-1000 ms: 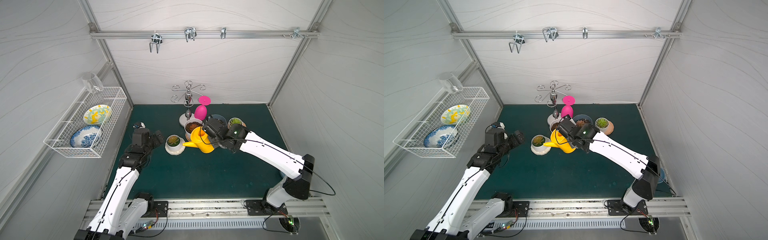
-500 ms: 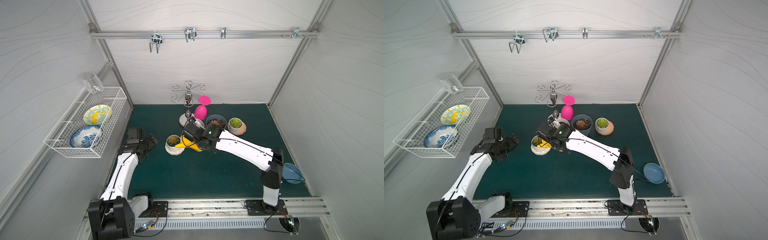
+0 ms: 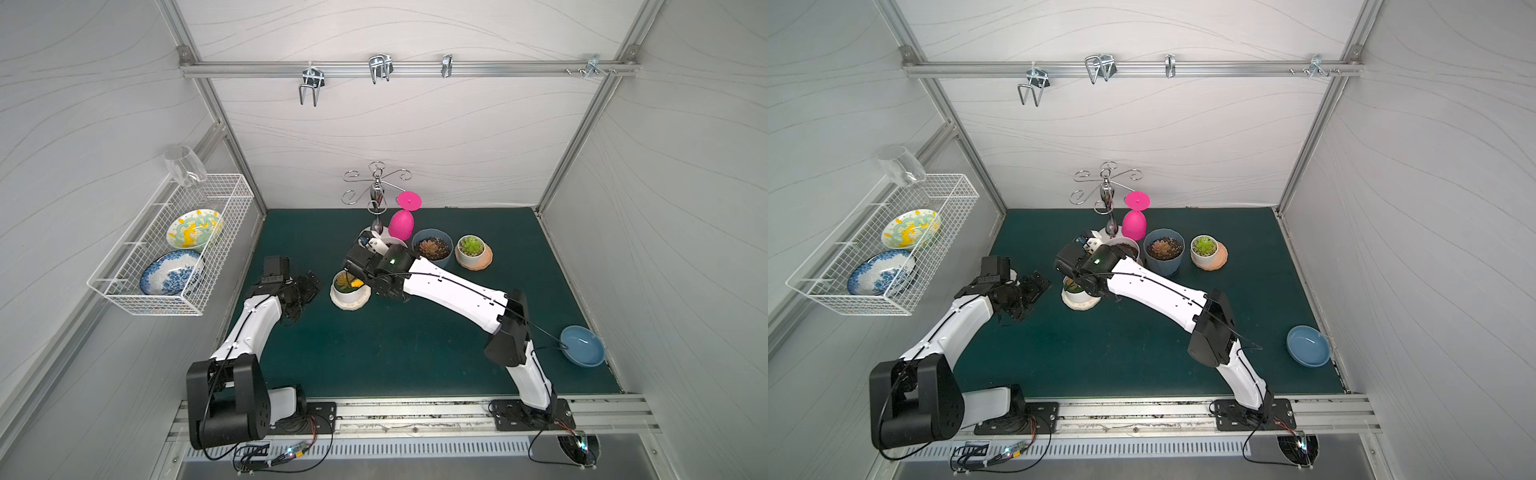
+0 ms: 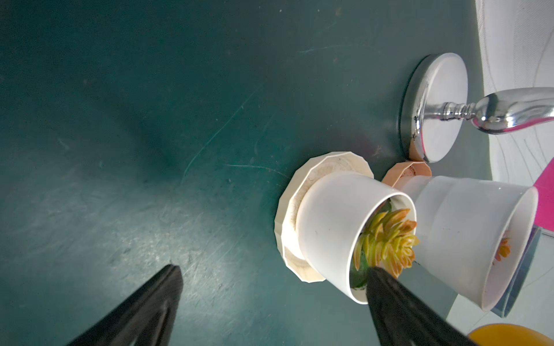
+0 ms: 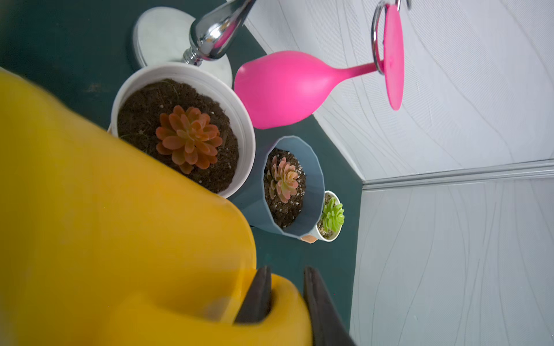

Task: Water the succulent around the soil edge
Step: Water the soil of the potted plant with water.

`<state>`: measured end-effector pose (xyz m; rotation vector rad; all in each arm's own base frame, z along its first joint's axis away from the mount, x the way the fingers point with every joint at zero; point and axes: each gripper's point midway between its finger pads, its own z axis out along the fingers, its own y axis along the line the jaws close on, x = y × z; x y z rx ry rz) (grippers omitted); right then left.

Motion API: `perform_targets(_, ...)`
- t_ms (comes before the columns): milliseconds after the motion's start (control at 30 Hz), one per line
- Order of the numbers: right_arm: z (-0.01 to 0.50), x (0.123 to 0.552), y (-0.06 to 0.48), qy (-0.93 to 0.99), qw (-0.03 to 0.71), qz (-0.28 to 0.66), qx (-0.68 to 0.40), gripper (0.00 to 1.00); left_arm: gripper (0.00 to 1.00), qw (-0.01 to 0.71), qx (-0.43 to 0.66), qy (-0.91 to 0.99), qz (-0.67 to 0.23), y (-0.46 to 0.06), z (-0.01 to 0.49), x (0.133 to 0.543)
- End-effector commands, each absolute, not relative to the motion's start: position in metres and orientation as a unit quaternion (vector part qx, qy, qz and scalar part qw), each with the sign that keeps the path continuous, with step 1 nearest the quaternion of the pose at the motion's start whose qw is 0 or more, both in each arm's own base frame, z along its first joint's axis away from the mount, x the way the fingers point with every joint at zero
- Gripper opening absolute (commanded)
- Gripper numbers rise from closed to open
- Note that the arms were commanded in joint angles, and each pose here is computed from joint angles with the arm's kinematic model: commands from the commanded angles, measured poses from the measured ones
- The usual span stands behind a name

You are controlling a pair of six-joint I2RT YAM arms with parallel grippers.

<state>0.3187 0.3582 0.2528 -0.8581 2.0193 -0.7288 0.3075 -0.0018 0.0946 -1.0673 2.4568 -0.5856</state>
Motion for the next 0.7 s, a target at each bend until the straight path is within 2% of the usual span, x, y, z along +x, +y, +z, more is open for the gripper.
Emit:
perform_targets(0, 0.272, 0.323, 0.363, 0.77, 0.43, -0.325, -0.342, 0.0, 1.0, 0.225, -0.374, 0.872, -0.223, -0.001, 0.103, 0.317)
perform_targets(667, 0.276, 0.335, 0.401, 0.686, 0.466, -0.414, -0.376, 0.0, 1.0, 0.218, -0.379, 0.876, -0.205, 0.004, 0.099, 0.314)
